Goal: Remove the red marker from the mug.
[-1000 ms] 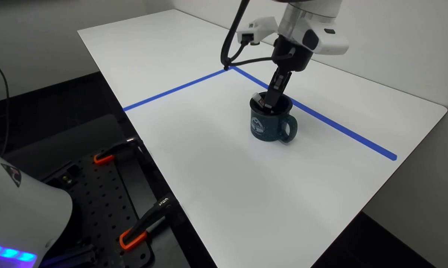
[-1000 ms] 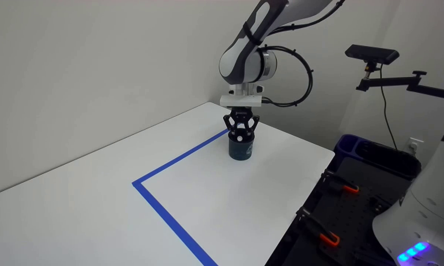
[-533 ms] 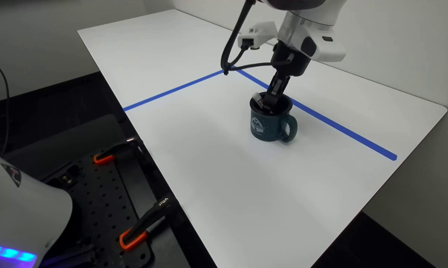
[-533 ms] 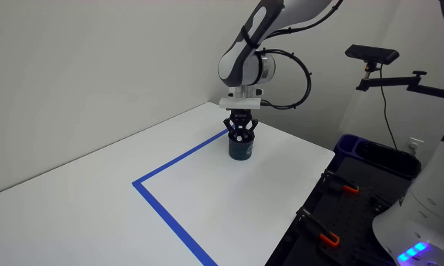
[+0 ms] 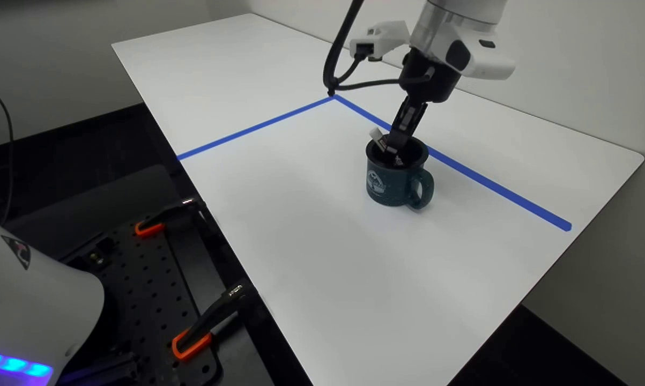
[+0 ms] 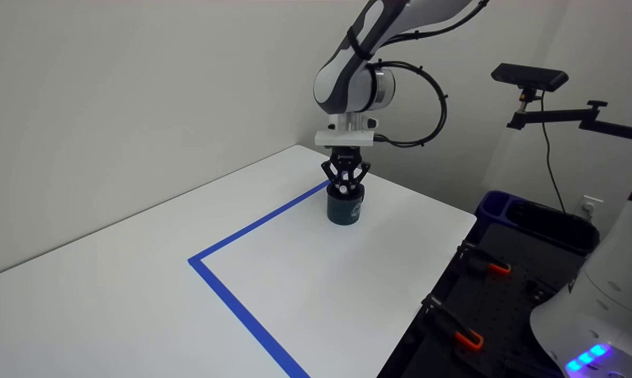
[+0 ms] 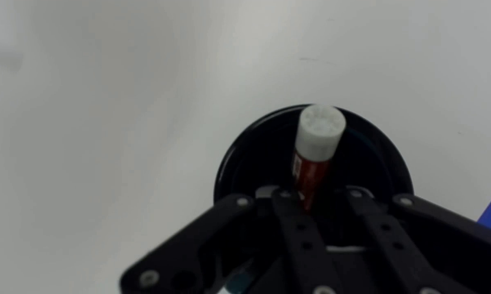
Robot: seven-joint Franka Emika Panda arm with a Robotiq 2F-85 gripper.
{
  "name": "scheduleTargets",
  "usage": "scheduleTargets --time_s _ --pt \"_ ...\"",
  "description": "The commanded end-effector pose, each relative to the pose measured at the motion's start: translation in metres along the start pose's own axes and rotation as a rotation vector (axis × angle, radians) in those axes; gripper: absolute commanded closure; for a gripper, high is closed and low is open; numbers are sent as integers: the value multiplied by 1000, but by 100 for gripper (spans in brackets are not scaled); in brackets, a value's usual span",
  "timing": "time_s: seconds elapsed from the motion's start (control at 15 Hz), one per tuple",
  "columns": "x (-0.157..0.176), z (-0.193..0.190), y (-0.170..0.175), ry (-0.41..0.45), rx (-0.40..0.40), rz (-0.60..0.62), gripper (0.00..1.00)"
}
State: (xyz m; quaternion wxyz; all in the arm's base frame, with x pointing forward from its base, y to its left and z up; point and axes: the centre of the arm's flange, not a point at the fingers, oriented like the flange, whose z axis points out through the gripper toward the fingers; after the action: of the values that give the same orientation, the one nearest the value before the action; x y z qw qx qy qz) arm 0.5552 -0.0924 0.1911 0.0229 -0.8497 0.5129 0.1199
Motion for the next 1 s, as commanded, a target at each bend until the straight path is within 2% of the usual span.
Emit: scheduleTargets --time_s 0.0,0.27,0.47,0.67,0.93 --pt "-22 -47 7 -30 28 -12 95" --pt "-49 -84 9 -36 38 -22 95" --pt "-70 -95 13 -11 31 22 95" --pt "-86 -78 18 21 -22 136 95" --pt "-105 -46 41 73 -130 349 95"
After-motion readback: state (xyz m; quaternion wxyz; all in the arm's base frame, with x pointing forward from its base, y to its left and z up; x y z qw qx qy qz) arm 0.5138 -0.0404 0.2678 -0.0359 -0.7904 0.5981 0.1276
